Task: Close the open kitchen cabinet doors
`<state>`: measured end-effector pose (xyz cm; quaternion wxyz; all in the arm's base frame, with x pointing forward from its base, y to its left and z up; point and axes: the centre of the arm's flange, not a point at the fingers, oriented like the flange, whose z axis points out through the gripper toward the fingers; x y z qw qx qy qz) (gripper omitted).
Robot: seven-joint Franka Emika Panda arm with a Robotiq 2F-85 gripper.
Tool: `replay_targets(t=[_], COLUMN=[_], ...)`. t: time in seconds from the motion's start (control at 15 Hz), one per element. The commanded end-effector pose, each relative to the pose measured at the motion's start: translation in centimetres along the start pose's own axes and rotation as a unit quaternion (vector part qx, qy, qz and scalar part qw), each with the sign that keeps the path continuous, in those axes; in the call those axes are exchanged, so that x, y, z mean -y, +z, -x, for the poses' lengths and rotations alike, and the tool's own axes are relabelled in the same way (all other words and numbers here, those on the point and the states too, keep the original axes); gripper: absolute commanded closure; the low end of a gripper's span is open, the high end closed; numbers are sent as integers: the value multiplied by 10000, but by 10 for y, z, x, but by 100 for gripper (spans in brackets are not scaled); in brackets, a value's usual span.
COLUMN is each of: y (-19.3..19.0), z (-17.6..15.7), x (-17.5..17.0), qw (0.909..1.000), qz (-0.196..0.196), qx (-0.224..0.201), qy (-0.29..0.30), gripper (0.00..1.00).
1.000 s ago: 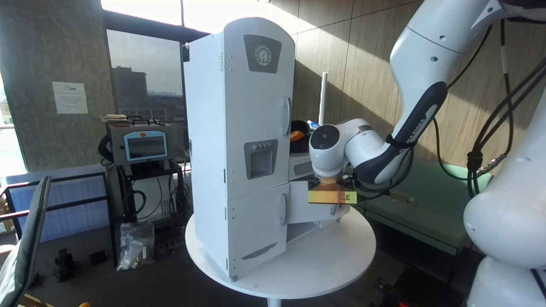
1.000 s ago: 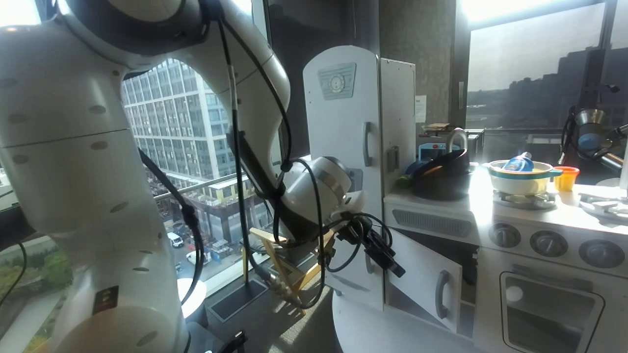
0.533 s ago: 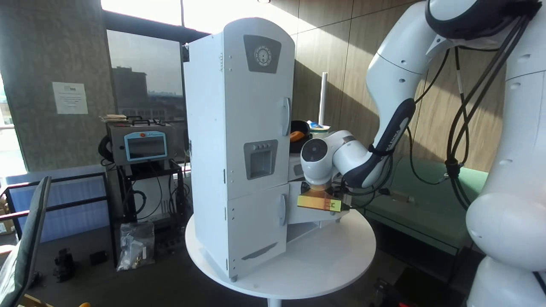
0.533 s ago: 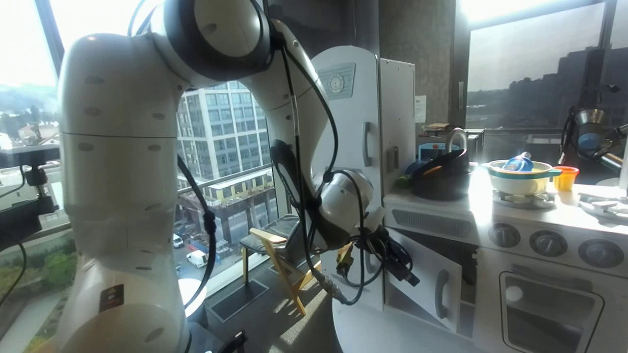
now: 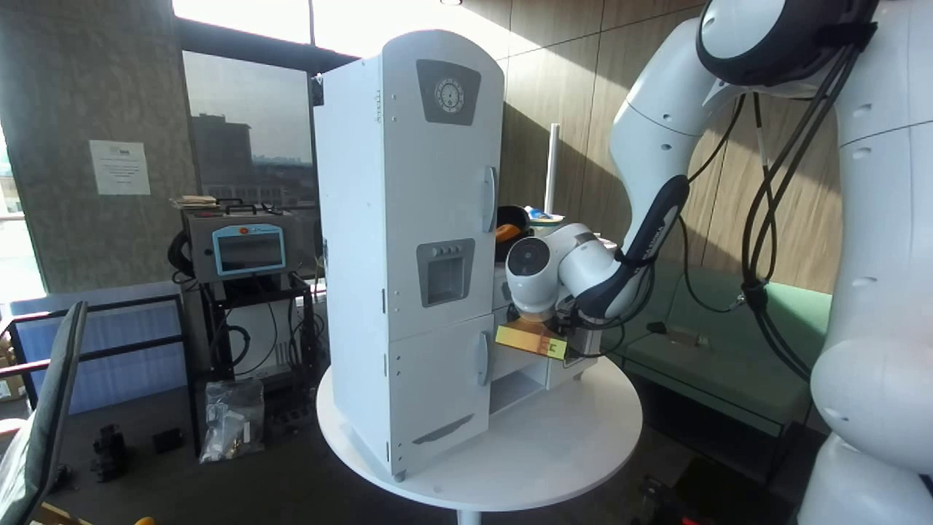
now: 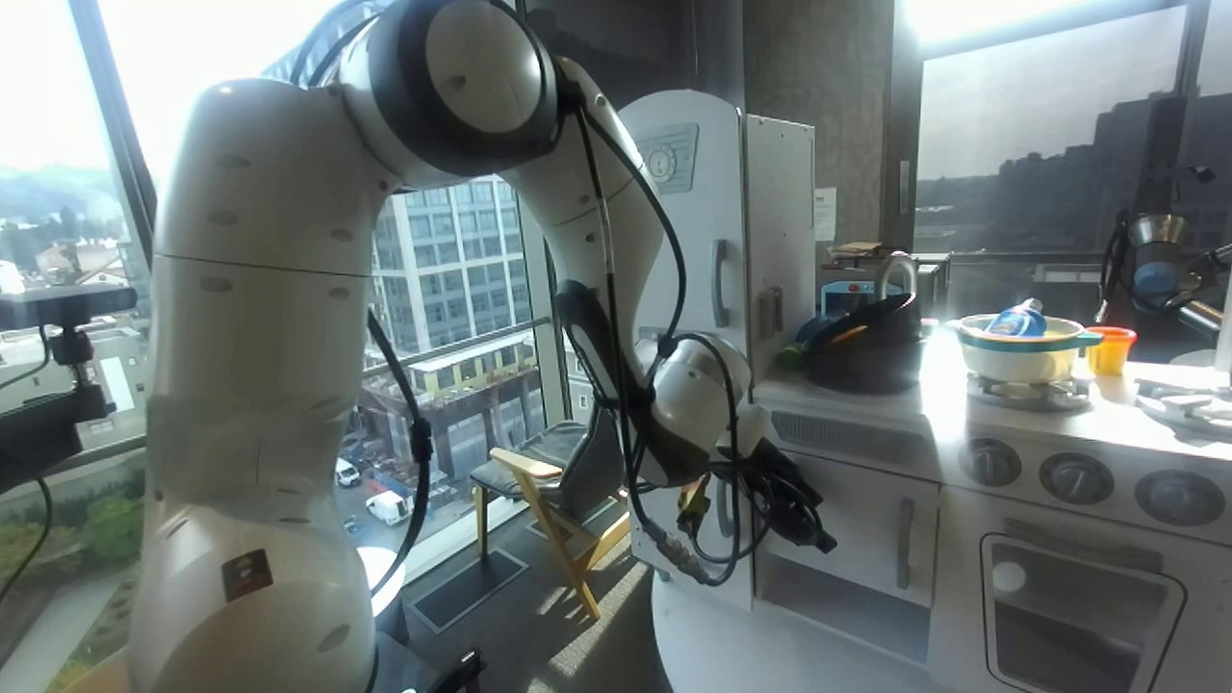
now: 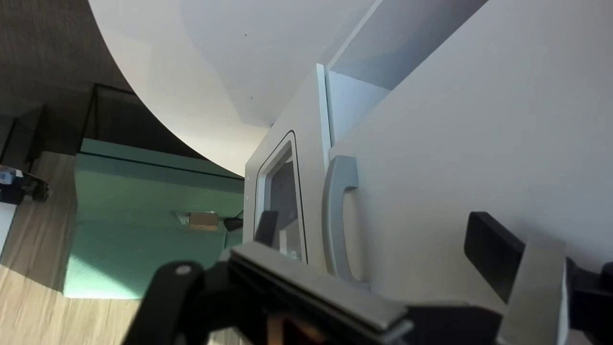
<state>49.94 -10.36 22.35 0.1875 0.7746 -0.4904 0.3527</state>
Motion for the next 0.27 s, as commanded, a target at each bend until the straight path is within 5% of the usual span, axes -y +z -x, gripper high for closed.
replay_targets(t=[0.0,0.2], y=[4,0], z=[-9,-16], x=[3,-12], qw=[9997,9999], qz=[-234,-117], qx=[16,30], qy=[53,-7], gripper=[0,0])
